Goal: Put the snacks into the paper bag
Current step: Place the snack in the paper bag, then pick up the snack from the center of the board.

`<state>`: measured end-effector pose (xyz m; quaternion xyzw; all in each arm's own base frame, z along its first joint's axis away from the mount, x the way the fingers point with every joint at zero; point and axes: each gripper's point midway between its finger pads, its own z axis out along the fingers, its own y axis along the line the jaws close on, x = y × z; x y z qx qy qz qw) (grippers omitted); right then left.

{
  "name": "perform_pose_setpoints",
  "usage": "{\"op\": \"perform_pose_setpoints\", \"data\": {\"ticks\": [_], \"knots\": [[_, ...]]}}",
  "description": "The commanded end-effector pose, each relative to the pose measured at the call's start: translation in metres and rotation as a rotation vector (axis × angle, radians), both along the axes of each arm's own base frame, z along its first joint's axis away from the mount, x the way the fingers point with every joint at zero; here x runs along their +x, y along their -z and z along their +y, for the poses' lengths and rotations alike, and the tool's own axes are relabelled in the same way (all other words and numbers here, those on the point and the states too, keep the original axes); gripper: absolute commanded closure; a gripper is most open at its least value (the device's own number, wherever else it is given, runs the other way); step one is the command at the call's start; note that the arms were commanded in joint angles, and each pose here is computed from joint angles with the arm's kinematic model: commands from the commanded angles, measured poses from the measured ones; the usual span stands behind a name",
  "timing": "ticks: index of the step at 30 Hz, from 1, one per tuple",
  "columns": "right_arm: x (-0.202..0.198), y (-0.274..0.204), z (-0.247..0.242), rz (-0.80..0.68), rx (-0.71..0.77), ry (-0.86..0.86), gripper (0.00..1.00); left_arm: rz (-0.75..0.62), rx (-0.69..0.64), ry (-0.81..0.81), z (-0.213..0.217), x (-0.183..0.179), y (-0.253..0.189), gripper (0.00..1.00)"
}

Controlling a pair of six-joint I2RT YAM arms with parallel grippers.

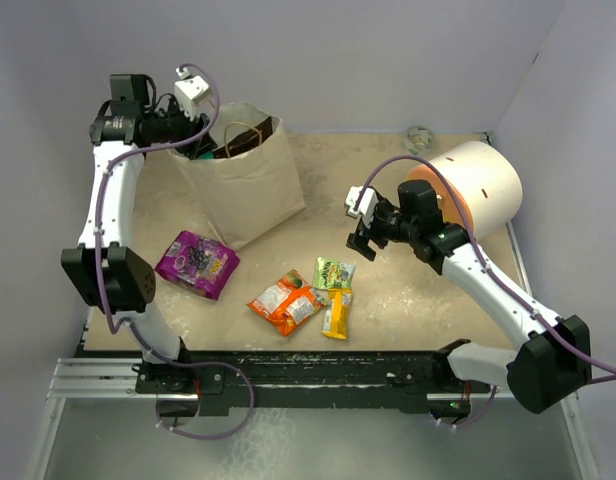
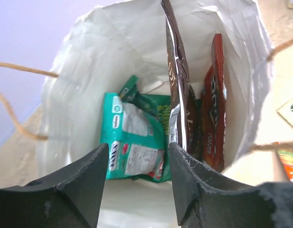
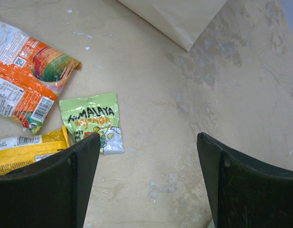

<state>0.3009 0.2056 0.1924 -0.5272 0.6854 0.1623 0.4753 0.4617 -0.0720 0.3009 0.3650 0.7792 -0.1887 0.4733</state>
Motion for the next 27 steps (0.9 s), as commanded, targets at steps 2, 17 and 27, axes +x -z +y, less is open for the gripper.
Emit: {"op": "perform_pose_setpoints", "data": {"ticks": [2,17,27], "knots": [[0.004,-0.010,0.006,-0.033,0.040,-0.012,0.16,-0.270,0.094,-0.139,0.023,-0.005,-0.070,0.38],[0.002,-0.011,0.009,-0.019,0.066,-0.021,0.14,-0.376,0.217,-0.385,0.063,-0.081,-0.086,0.01],[-0.010,-0.007,0.021,0.042,0.106,-0.091,0.15,-0.232,0.148,-0.315,0.041,-0.152,-0.020,0.01]]}}
